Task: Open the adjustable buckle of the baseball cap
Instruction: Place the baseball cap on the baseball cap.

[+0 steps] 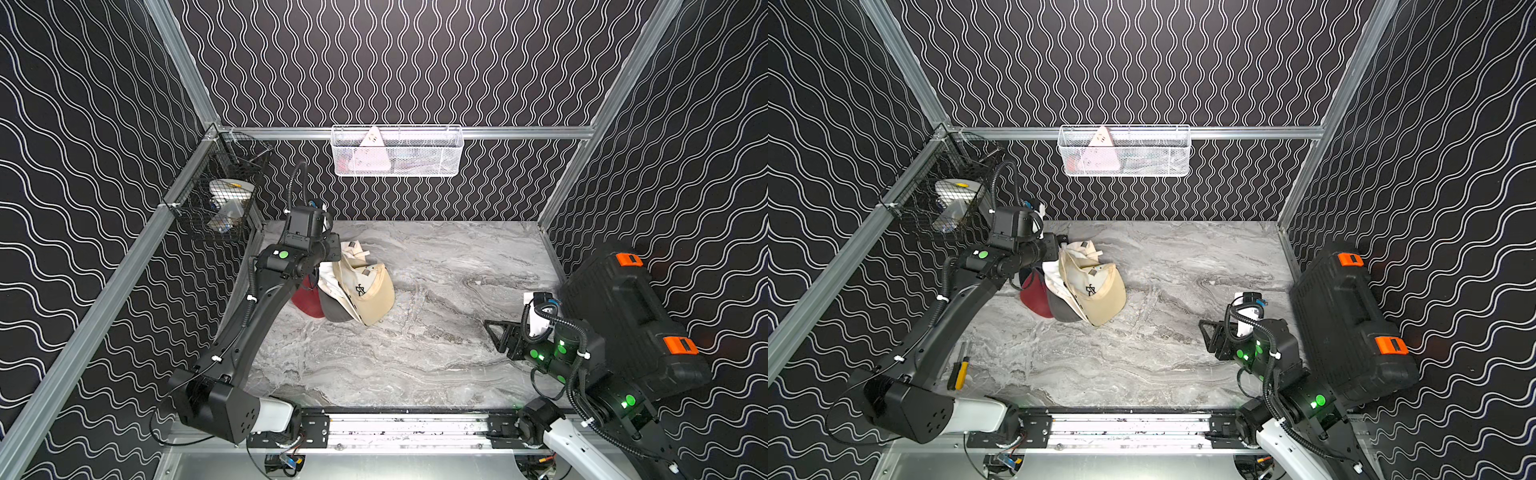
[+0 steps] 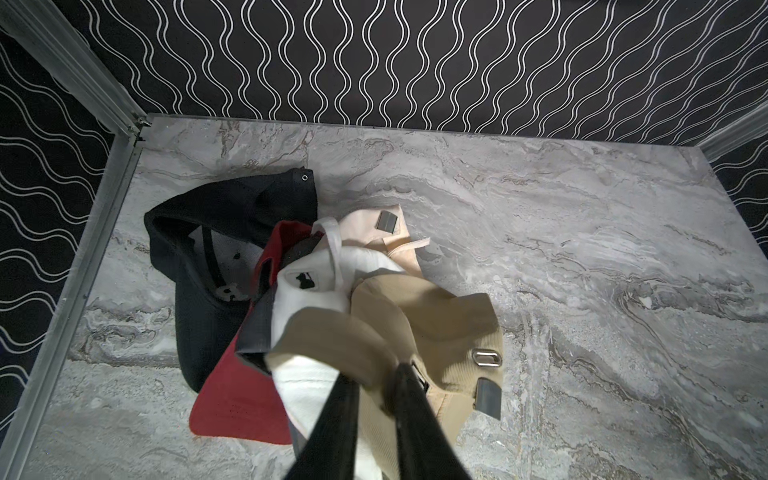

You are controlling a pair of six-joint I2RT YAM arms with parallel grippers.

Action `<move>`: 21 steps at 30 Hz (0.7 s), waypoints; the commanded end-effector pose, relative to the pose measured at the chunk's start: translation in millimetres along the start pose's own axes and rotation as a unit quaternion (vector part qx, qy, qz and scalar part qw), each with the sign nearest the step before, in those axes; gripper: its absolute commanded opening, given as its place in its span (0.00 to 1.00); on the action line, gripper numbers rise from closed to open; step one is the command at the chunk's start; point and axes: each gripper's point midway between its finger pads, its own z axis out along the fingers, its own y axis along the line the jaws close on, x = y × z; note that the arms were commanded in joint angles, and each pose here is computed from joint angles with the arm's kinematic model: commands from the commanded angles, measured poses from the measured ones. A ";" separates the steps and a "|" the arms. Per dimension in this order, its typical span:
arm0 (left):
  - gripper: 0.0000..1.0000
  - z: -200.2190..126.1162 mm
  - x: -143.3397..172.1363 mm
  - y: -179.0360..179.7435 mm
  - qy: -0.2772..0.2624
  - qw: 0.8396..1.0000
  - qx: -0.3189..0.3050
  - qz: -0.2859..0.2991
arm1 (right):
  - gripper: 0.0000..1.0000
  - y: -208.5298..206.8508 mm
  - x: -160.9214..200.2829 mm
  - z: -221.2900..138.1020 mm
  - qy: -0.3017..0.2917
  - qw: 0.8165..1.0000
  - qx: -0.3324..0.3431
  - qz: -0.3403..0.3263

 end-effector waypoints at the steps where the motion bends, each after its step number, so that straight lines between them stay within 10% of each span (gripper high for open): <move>1: 0.34 -2.3 -1.3 5.4 -0.008 1.000 -0.011 -0.011 | 0.65 0.2 -2.5 -1.4 -0.005 1.000 0.001 0.004; 21: 0.64 -8.9 11.7 17.2 -0.010 0.999 -0.023 -0.034 | 0.67 -3.2 0.1 -2.9 -0.009 1.000 0.004 0.008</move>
